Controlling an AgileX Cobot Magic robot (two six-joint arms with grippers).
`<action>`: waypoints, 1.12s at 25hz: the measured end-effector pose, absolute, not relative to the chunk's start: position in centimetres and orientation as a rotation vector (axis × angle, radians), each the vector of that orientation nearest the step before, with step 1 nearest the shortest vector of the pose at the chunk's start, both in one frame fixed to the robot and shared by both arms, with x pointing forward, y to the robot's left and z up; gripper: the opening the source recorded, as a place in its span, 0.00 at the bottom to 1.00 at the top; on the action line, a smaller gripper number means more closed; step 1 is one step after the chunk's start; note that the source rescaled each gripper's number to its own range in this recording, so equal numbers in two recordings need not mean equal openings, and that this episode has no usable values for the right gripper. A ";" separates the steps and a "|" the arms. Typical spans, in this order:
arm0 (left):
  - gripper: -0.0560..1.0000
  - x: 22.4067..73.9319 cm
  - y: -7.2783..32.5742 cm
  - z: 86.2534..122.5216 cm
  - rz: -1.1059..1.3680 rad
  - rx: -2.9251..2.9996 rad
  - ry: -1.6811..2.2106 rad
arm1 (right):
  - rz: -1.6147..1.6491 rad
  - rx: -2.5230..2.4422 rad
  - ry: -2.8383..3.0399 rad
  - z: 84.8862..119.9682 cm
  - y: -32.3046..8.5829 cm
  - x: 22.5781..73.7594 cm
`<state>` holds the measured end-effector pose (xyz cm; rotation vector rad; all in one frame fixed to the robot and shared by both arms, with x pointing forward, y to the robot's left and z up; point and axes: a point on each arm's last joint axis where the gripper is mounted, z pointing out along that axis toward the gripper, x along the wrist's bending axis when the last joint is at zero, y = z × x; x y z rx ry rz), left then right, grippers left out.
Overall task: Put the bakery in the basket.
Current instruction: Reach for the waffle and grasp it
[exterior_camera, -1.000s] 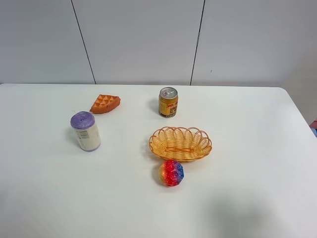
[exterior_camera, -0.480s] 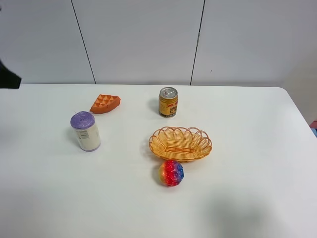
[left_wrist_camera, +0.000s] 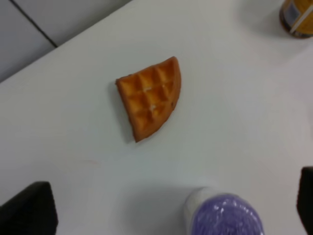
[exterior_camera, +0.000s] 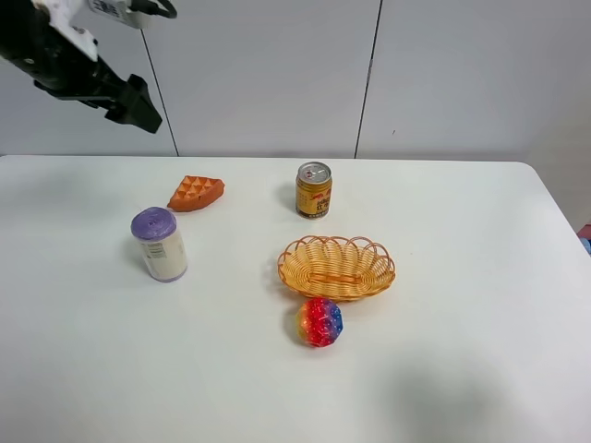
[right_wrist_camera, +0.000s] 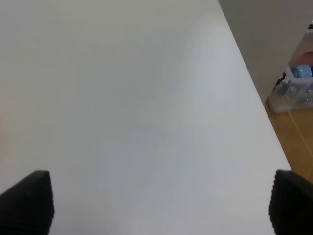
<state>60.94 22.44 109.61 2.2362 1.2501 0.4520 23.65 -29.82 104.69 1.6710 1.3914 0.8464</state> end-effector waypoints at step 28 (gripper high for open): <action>1.00 68.7 21.2 94.4 0.380 2.198 1.414 | 0.846 1.671 1.391 104.7 -29.8 23.7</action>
